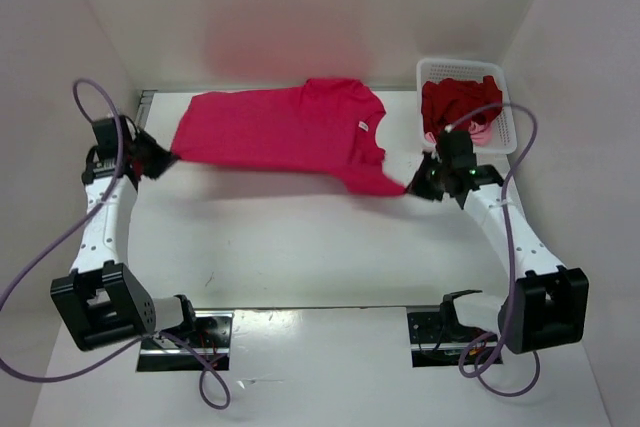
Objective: Fold and stack the t-shirts
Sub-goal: Flatten out the tshirt, then fold the flattened tshirt in 1/3 of the way
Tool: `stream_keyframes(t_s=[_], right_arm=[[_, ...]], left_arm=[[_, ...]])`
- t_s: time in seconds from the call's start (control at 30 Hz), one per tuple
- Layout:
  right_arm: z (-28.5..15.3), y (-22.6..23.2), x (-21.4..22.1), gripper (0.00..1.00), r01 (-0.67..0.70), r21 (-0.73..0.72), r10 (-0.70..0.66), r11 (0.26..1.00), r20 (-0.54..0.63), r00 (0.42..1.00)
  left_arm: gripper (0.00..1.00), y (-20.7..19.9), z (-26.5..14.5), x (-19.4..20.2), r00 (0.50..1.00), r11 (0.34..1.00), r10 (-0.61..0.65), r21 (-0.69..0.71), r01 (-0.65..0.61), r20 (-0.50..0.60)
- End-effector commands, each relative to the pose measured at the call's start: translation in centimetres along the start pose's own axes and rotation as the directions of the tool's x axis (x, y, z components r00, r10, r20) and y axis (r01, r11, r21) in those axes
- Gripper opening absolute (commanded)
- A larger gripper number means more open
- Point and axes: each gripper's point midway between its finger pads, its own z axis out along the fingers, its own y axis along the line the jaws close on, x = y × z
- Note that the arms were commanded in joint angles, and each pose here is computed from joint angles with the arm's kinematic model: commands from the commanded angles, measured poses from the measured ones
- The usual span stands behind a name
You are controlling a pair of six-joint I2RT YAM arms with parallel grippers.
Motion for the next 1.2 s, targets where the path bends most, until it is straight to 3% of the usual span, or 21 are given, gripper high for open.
stream_keyframes(t_s=[0.0, 0.17, 0.3, 0.4, 0.5, 0.7, 1.17], right_arm=[[-1.4, -0.8, 3.1, 0.0, -0.041, -0.036, 0.04, 0.998, -0.035, 0.999], [-2.7, -0.9, 6.5, 0.0, -0.099, -0.036, 0.091, 0.994, -0.175, 0.98], [-5.4, -1.2, 10.7, 0.0, -0.108, -0.019, 0.099, 0.994, -0.28, 0.955], [-6.1, -0.8, 11.4, 0.0, -0.137, -0.041, 0.12, 0.99, -0.28, 0.953], [-4.7, -0.1, 9.0, 0.0, -0.135, -0.036, 0.124, 0.99, -0.217, 0.968], [2.0, 1.7, 0.9, 0.0, -0.019, 0.013, 0.02, 1.0, -0.083, 0.996], [12.6, 5.4, -9.8, 0.0, 0.063, 0.064, -0.066, 0.996, 0.031, 0.997]], left_arm=[[0.0, 5.5, -0.3, 4.5, 0.998, 0.991, 0.018, -0.134, -0.025, -0.054], [0.0, 9.2, -1.3, 9.5, 0.986, 0.973, -0.041, -0.232, 0.001, -0.164], [0.02, 8.7, -3.1, 10.4, 0.983, 0.978, -0.052, -0.21, 0.014, -0.175], [0.02, 8.4, -3.6, 10.5, 0.981, 0.977, -0.068, -0.211, 0.028, -0.184], [0.02, 7.8, -2.8, 9.5, 0.984, 0.98, -0.06, -0.197, 0.026, -0.167], [0.01, 7.1, 1.7, 7.8, 0.976, 0.981, -0.091, -0.186, 0.053, -0.199], [0.0, 8.0, 9.3, 5.6, 0.969, 0.968, -0.15, -0.229, 0.103, -0.197]])
